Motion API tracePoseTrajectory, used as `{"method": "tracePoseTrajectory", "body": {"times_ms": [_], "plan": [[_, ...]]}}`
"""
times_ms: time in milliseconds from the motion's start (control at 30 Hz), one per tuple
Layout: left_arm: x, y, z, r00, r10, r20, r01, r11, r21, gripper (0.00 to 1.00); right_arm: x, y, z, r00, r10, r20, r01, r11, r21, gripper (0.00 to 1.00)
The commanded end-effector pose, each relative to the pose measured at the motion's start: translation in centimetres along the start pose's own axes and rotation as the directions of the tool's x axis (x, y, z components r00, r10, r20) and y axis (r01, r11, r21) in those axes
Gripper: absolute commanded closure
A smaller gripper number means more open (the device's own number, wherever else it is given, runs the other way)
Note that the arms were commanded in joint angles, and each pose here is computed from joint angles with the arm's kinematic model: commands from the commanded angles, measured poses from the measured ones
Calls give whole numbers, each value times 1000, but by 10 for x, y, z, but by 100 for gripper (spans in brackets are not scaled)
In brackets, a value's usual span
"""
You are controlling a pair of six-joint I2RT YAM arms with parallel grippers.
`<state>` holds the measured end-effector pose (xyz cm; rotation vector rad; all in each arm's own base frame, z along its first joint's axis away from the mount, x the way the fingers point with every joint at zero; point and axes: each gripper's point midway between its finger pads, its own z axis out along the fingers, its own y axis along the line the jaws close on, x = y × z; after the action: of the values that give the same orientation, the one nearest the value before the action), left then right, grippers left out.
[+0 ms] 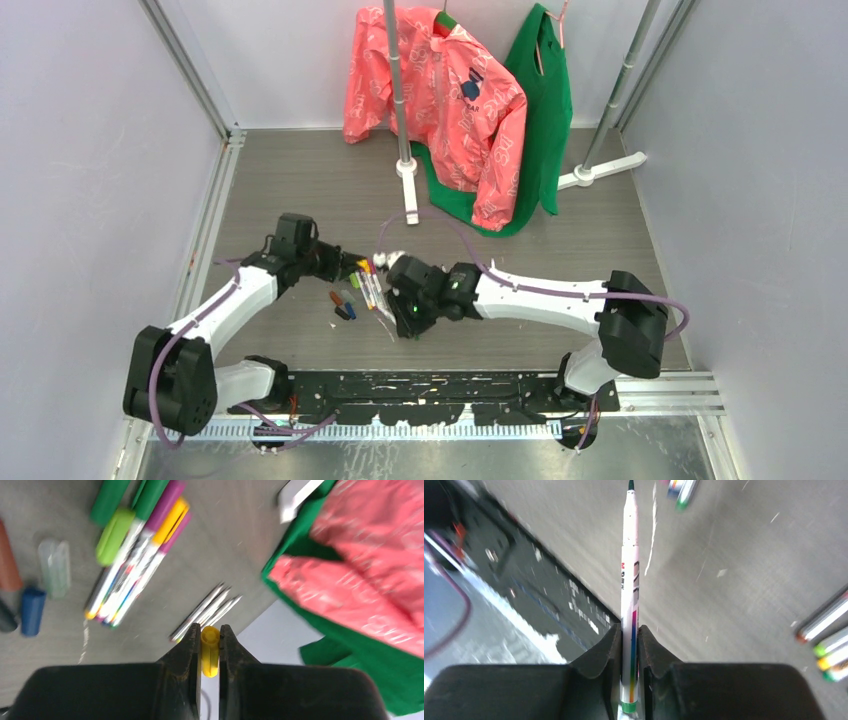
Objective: Open the pen caps
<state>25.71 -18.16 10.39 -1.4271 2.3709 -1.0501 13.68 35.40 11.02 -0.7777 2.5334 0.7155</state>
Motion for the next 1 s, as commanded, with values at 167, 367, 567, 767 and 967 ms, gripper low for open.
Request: {"method": "tracePoseTrajectory", "body": {"times_ms": [167, 367, 567, 767, 967], "plan": [[-41, -90, -17, 992, -54, 112, 29, 976, 215, 100, 58, -12, -20, 978, -149, -149, 172, 973, 157, 99], [-44, -69, -20, 985, 105, 139, -115, 991, 70, 100, 36, -24, -30, 985, -155, -68, 168, 952, 255, 99], [-49, -18, -28, 944, 297, 142, -270, 945, -182, 100, 14, -52, -23, 995, -95, -22, 96, 923, 374, 99], [-52, 18, -38, 907, 406, 111, -347, 872, -345, 100, -18, -82, -9, 998, 27, 62, -51, 909, 414, 96], [-58, 37, -42, 874, 476, 96, -385, 800, -460, 100, -32, -101, 12, 995, 76, 58, -94, 897, 431, 91]]}}
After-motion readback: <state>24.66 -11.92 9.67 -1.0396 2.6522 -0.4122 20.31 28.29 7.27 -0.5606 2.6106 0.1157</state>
